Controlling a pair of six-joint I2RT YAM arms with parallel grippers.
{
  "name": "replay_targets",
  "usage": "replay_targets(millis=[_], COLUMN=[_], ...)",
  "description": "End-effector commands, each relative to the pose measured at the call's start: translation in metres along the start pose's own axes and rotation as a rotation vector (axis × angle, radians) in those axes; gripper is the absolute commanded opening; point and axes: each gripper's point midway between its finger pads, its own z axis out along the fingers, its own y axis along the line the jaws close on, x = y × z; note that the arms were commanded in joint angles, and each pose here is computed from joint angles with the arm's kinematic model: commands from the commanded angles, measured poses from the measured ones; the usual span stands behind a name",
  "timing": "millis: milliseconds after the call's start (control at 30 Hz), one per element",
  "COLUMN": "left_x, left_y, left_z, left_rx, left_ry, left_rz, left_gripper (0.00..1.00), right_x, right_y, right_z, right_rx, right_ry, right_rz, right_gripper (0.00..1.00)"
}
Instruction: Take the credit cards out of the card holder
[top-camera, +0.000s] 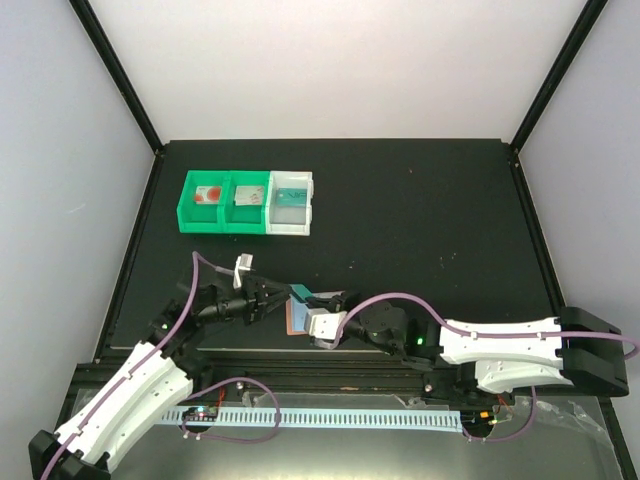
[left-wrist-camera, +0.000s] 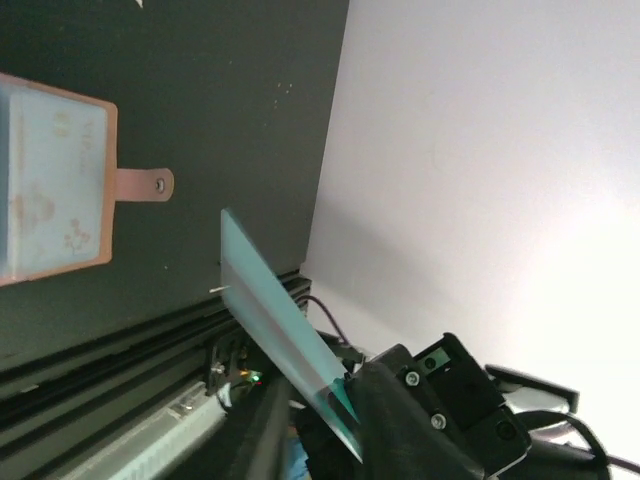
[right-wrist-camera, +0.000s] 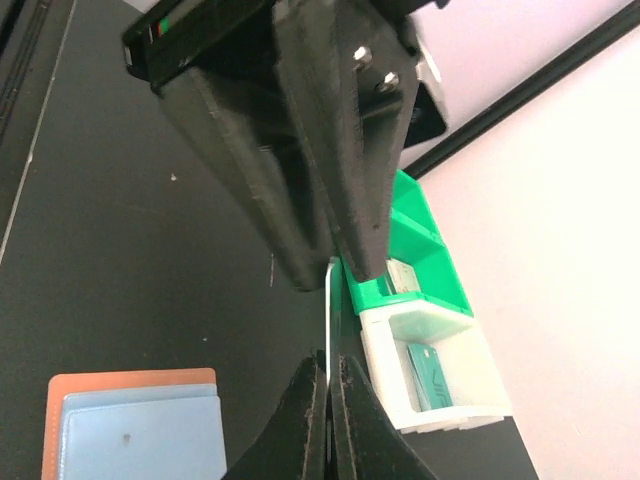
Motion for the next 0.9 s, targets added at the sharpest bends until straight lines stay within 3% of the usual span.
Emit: replay_targets(millis=[0, 100, 233, 500, 667, 867], left_x=[-0.006, -0.014, -0.017, 0.002, 0.009, 0.022], left_y=[-0.018, -0.026, -0.04, -0.063, -0.06, -0.082], left_z=[-0.008, -0.013, -0.019, -0.021, -0.02, -0.033], left_rx=[0.032, 0.041, 0.063, 0.121, 0.11, 0.267], left_ry=[-0.059, -0.123, -0.162, -0.074, -0.026, -0.043], left_rz=[0.05, 0.118, 0.265, 0.53, 0.56, 0.589], left_gripper=[0.37, 0.57, 0.74, 0.77, 0.77, 0.75], right_x=[-0.007, -0.012, -0.014, -0.014, -0.03, -0.046], right_y=[-0.02, -0.033, -0.036, -0.053, -0.074, -0.093], right_z=[-0.007, -0.009, -0.008, -0.023, -0.042, -0.059], right_rx=[0.094, 0.122, 0.099, 0.146, 0.166, 0.168], right_ry=[-0.012, -0.001, 0.044, 0.083, -0.016, -0.173], right_rz=[0.06, 0.247, 0.459, 0.945, 1.16, 1.439], right_gripper=[0.01, 0.01, 0.01, 0.01, 0.01, 0.01])
